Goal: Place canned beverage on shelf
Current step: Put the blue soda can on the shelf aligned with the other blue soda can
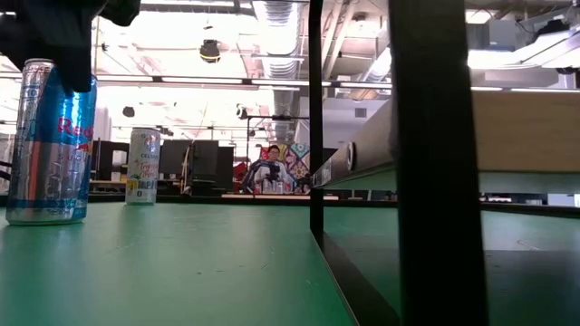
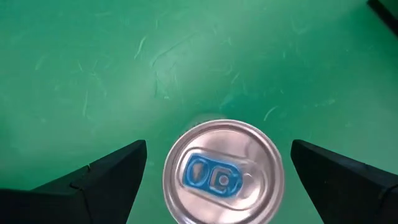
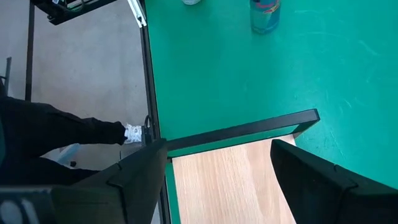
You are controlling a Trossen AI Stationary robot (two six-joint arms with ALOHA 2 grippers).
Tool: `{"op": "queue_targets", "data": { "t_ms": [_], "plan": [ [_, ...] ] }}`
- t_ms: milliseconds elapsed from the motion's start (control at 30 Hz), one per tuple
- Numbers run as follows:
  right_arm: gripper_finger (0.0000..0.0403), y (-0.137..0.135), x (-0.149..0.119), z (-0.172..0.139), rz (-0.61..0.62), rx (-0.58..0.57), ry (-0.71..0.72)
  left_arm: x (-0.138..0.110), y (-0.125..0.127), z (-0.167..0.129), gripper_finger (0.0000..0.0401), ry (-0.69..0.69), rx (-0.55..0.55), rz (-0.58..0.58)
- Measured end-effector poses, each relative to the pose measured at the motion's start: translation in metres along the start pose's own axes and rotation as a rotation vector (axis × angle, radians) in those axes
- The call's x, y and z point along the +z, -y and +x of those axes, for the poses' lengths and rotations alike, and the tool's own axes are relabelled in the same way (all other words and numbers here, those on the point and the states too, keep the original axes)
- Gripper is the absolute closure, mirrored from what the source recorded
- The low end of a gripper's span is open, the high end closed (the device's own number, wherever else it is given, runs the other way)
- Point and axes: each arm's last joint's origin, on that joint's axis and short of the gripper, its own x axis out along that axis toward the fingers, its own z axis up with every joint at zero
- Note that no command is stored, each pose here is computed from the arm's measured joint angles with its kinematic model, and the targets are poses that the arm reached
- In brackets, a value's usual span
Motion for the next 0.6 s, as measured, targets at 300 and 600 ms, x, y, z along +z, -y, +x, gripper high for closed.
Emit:
{"op": "queue_targets", "data": {
  "t_ms": [300,600],
  "plan": [
    [0.0091,0.0005,-0.0008,0.0,-0.002,-0.006,-0.007,0.0002,0.0013,0.0013,0.0038,0.008,-0.003,0.041],
    [0.0091,0.001,-0.002,-0.0001,-0.009,-0.014,-0.017,0.0036,0.0005,0.0026,0.0111,-0.011,-0.003,0.113]
  ]
}}
